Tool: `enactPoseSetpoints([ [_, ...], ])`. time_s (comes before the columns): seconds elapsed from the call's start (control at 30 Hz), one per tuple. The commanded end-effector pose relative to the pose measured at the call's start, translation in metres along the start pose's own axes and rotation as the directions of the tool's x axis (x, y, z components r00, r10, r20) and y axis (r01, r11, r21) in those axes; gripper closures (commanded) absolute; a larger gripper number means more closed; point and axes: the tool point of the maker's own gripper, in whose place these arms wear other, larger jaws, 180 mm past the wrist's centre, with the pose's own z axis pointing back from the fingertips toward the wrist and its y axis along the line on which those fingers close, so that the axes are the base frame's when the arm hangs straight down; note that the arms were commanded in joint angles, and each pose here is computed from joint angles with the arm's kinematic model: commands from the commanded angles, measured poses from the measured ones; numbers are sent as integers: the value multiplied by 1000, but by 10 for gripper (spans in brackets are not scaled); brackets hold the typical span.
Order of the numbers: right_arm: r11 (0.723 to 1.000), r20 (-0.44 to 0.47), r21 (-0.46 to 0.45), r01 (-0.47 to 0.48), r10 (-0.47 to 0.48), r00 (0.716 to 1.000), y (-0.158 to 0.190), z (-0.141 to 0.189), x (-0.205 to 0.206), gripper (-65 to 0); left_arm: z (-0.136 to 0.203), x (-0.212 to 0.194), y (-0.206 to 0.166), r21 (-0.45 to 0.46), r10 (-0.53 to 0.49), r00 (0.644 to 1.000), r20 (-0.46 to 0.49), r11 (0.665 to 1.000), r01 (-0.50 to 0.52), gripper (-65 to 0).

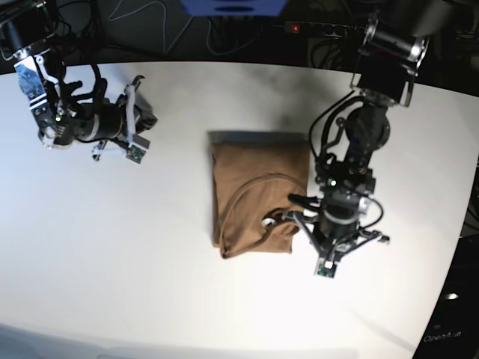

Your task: Fold the T-shirt properly

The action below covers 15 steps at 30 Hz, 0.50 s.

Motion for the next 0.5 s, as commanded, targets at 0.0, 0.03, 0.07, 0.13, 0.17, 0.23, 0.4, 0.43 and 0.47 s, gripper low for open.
enactPoseSetpoints([
  [0.0, 999, 10, -22, -28, 28, 1000, -5, 9, 3, -1, 9, 7, 17, 36, 11, 1000, 29, 999, -12, -25],
  [0.03, 998, -7, -34, -48, 48, 999, -4, 11, -1, -1, 18, -2, 20, 41, 23, 1000, 21, 999, -24, -25],
  [0.07, 997, -27, -41, -67, 66, 997, 0, 11, -6, -1, 26, -9, 28, 54, 30, 999, 16, 998, -31, -25],
  [0.13, 993, -71, -64, -103, 99, 993, 4, 13, -17, -1, 43, -28, 36, 68, 32, 999, -8, 997, -31, -25],
  [0.17, 991, -89, -78, -110, 103, 991, 4, 14, -21, -1, 50, -37, 39, 72, 30, 999, -15, 997, -29, -25],
  [0.23, 986, -127, -102, -129, 116, 985, 5, 17, -32, -1, 64, -52, 43, 77, 26, 999, -33, 997, -23, -25],
  [0.4, 982, -154, -129, -135, 115, 981, 15, 29, -46, -1, 99, -100, 32, 44, 13, 993, -120, 999, -8, -25],
  [0.43, 983, -157, -132, -126, 105, 982, 17, 31, -50, -1, 104, -109, 29, 35, 11, 990, -138, 999, -6, -25],
  [0.47, 983, -160, -137, -120, 98, 982, 17, 34, -53, -1, 108, -117, 26, 27, 7, 987, -158, 1000, -2, -25],
])
